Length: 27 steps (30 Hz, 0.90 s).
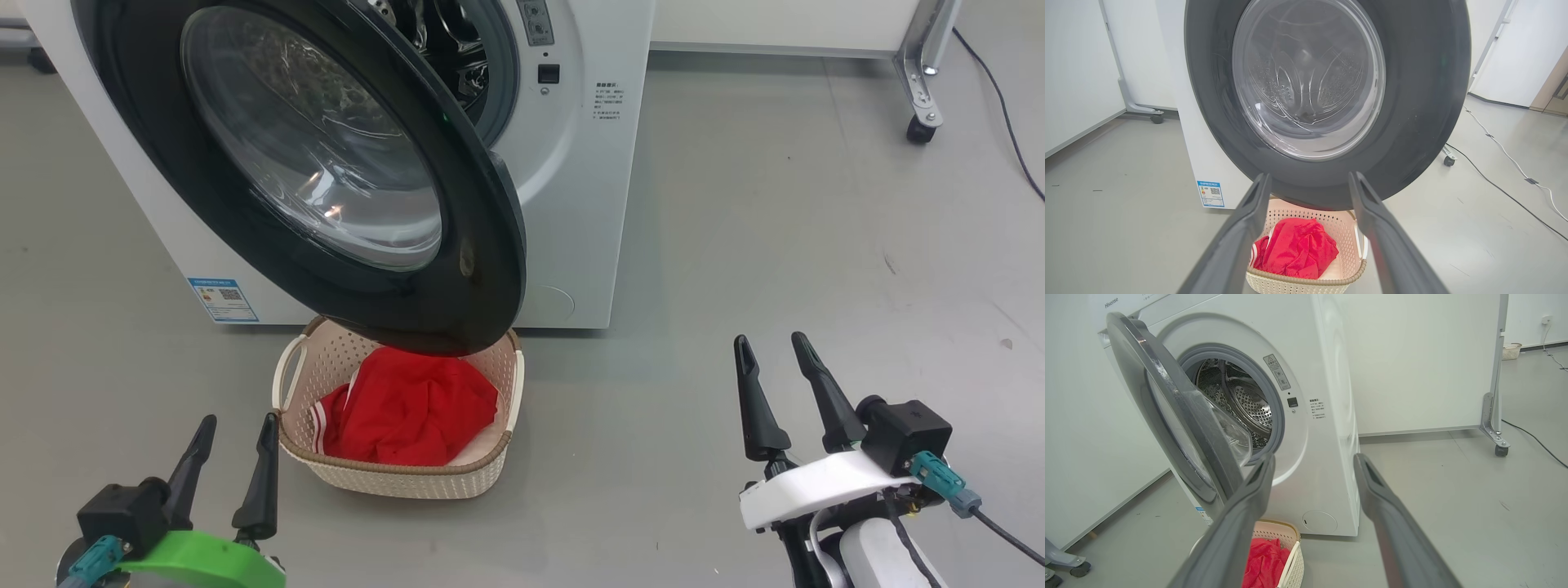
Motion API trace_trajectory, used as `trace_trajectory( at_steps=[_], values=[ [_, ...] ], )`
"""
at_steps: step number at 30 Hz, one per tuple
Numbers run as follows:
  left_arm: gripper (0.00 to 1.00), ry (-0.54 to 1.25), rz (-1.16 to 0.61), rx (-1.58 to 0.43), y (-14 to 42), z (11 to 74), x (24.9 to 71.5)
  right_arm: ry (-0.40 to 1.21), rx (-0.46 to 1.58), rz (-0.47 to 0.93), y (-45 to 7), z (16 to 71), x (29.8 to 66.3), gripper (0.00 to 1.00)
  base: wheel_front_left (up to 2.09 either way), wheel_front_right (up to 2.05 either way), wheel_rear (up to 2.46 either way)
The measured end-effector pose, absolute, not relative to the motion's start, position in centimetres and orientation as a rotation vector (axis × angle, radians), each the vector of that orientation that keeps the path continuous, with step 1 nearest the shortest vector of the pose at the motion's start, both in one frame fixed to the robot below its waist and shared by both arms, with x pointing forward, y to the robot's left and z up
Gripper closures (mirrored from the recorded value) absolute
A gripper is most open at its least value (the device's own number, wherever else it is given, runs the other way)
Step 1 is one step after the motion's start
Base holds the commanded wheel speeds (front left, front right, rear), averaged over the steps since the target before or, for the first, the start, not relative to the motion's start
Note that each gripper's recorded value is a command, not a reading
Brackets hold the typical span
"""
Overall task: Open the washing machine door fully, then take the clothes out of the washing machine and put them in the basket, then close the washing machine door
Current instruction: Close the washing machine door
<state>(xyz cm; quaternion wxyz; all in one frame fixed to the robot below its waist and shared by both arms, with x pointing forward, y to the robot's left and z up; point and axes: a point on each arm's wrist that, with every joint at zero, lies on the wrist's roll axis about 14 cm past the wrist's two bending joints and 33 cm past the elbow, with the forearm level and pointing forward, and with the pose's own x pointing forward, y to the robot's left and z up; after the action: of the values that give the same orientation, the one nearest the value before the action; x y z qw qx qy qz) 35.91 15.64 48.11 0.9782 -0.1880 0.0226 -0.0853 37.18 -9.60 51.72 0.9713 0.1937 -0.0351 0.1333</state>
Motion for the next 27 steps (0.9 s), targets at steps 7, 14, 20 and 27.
trace_trajectory(
  at_steps=[7,14,20,27],
  values=[
    [0.0,0.026,-0.146,-0.381,16.1,48.5,36.1,-0.072,0.391,0.271,-9.6,51.8,37.1,0.0,0.0,0.0,0.0],
    [0.0,-0.006,-0.132,-0.387,16.2,49.4,36.4,-0.067,0.392,0.269,-9.6,51.6,37.1,0.0,0.0,0.0,0.0],
    [0.0,-0.014,-0.132,-0.386,16.1,49.5,36.5,-0.066,0.392,0.269,-9.6,51.6,37.1,0.0,0.0,0.0,0.0],
    [0.0,-0.021,-0.135,-0.373,15.9,49.6,36.4,-0.067,0.39,0.27,-9.6,51.6,37.0,0.0,0.0,0.0,0.0]
  ],
)
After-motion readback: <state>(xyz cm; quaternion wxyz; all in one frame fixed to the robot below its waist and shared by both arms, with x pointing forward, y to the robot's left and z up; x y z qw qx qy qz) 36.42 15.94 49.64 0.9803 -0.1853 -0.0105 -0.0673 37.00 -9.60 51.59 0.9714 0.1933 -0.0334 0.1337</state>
